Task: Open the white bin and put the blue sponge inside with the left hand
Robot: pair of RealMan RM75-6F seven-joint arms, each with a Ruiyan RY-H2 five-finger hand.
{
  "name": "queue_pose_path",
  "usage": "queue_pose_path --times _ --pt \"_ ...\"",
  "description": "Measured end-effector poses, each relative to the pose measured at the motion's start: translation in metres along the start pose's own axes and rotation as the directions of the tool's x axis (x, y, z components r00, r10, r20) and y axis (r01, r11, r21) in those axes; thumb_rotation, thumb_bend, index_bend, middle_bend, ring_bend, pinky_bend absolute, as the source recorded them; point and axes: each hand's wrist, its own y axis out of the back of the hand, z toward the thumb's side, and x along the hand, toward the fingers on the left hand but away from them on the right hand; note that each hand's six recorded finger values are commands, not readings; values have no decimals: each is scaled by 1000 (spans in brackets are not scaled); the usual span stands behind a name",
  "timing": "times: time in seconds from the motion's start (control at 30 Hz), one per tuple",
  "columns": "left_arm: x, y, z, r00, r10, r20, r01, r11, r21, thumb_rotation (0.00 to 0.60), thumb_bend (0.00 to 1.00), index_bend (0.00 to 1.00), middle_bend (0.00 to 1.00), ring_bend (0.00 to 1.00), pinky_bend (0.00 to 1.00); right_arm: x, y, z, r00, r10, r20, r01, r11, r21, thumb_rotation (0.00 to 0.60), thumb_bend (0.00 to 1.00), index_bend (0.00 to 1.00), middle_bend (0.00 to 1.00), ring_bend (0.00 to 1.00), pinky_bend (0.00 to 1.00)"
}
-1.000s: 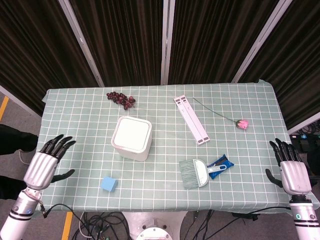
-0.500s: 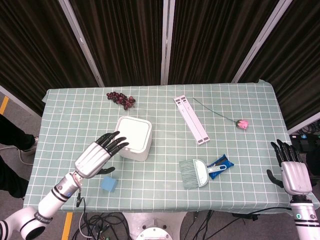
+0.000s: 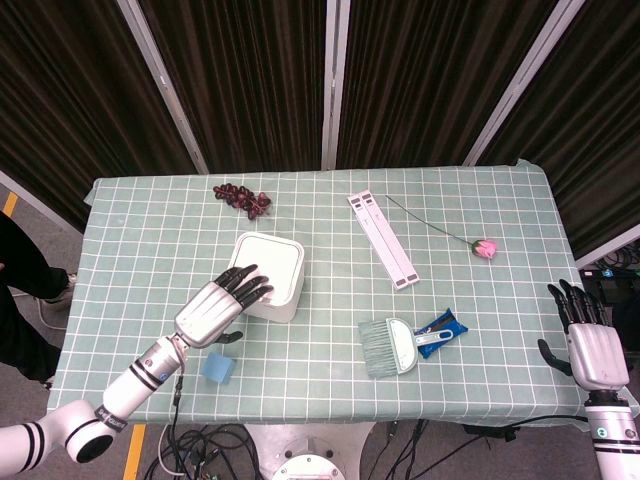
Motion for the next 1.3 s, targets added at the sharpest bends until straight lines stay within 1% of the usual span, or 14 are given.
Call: queue_pose_path --times 0.1,0.2,0.33,0.4,0.47,0.6,0.63,0.7,0.77,0.87,0.93,1.07,1.17,1.3 --pt "-2 1 0 1000 2 -6 -2 1000 1 600 91 153 287 40 161 0 -1 1 1000 3 -5 -3 1000 -1 600 229 0 0 0 0" --pt "-4 8 -2 999 31 -15 -31 1000 2 600 91 153 235 40 161 -1 -1 3 1000 2 -10 -2 1000 0 600 229 0 0 0 0" --pt "-11 33 -11 990 131 -53 -130 991 10 600 91 153 180 40 162 -1 1 4 1000 -4 -13 4 1000 -1 600 230 0 0 0 0" --pt "-19 46 -19 979 183 -86 -182 983 15 600 90 153 175 40 163 -1 1 5 1000 -6 -13 6 1000 -2 600 230 0 0 0 0" --pt "-34 60 -32 961 235 -144 -235 972 23 600 90 153 172 40 167 -1 1 5 1000 -5 -14 5 1000 0 600 230 0 0 0 0" --pt "-73 73 -61 915 291 -280 -294 955 33 600 89 153 172 41 184 -1 2 5 1000 -4 -16 4 1000 2 600 231 0 0 0 0" --pt "-86 72 -69 904 287 -318 -294 955 26 600 89 153 172 41 184 -1 2 6 1000 -4 -17 4 1000 2 600 231 0 0 0 0" --pt "-100 66 -75 900 258 -352 -275 962 2 600 89 153 172 41 185 -2 2 7 1000 -4 -19 4 1000 3 600 232 0 0 0 0" --pt "-111 54 -77 910 198 -365 -223 974 -28 600 90 154 173 41 187 -2 2 9 1000 -6 -25 6 1000 2 600 232 0 0 0 0" --pt "-120 31 -71 932 87 -351 -131 986 -102 600 89 156 173 41 196 -3 3 12 999 -6 -31 6 1000 3 600 232 0 0 0 0" --pt "-123 13 -62 947 7 -321 -62 985 -160 600 89 156 173 41 197 -3 3 13 999 -7 -34 7 1000 5 600 232 0 0 0 0" --pt "-122 -16 -40 969 -108 -224 56 972 -226 600 90 156 173 41 197 -4 7 16 999 -14 -39 15 1000 9 600 232 0 0 0 0" --pt "-115 -29 -21 979 -140 -148 100 962 -252 600 91 156 173 41 197 -5 11 16 999 -21 -39 22 1000 11 600 232 0 0 0 0" --pt "-108 -43 -7 984 -157 -80 132 957 -257 600 91 162 174 41 197 -6 11 15 999 -19 -35 20 1000 11 600 235 0 0 0 0"
